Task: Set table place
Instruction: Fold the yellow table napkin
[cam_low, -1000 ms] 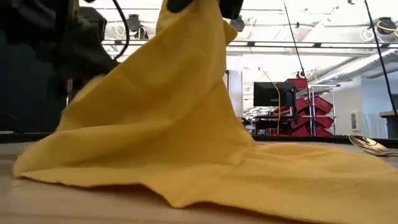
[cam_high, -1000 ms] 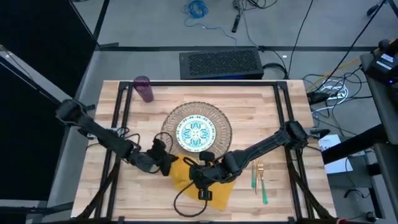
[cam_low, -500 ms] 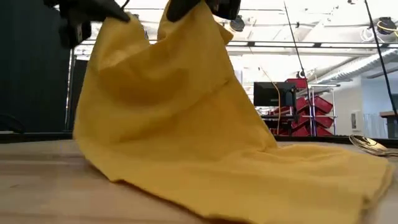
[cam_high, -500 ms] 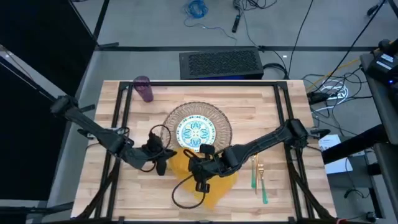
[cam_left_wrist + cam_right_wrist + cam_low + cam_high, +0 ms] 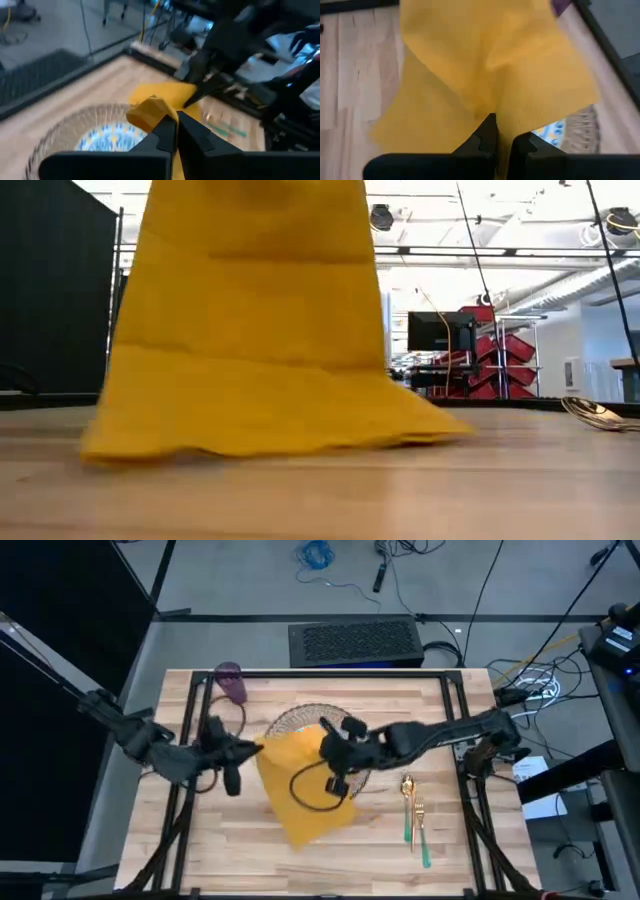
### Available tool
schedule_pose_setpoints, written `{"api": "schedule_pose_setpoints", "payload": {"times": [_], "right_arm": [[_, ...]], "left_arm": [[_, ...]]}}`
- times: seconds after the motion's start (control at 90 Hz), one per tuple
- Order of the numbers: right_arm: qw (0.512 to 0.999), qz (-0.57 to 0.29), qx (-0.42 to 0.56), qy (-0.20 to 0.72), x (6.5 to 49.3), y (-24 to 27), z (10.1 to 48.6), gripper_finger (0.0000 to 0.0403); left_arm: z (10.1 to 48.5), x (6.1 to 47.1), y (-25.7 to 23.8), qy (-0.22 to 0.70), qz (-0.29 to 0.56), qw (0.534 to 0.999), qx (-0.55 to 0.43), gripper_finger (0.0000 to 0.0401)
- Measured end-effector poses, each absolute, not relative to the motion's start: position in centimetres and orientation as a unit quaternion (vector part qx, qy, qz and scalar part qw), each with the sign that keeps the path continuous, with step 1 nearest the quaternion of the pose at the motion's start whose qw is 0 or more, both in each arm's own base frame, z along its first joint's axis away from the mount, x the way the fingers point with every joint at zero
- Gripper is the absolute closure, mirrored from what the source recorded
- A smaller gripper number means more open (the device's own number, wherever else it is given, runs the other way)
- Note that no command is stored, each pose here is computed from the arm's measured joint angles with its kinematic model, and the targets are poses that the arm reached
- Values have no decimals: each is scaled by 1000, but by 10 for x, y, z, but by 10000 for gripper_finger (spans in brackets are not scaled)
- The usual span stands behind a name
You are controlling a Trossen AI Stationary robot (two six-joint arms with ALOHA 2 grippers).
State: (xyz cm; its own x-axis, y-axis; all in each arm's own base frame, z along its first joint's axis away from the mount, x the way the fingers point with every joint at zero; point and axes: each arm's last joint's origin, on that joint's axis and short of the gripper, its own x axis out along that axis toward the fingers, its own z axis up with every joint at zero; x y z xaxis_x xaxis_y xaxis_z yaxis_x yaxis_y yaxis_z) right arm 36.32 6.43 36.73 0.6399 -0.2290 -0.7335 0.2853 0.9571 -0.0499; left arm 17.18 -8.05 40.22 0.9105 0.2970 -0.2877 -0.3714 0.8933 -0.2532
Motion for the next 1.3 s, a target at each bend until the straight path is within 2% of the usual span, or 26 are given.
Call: {"api": "schedule_pose_setpoints", "payload": {"times": [0.111, 0.344, 0.578, 0.889, 1.078, 1.3], "right_arm": [[903, -155, 34, 399, 358, 50, 374, 403], [906, -165, 29, 390, 354, 36, 381, 403], [914, -159, 29, 373, 353, 37, 391, 403], [939, -125, 43, 318, 342, 60, 431, 403], [921, -114, 63, 367, 341, 88, 413, 403], [894, -87, 88, 431, 338, 132, 389, 403]], "left_arm": [[414, 170, -80, 110, 168, 968, -150, 401], [411, 172, -80, 121, 171, 967, -142, 401], [417, 170, -80, 116, 170, 969, -139, 401], [442, 164, -86, 89, 144, 975, -143, 401], [438, 173, -110, 102, 124, 979, -128, 401], [424, 192, -166, 102, 58, 982, -146, 401]]}}
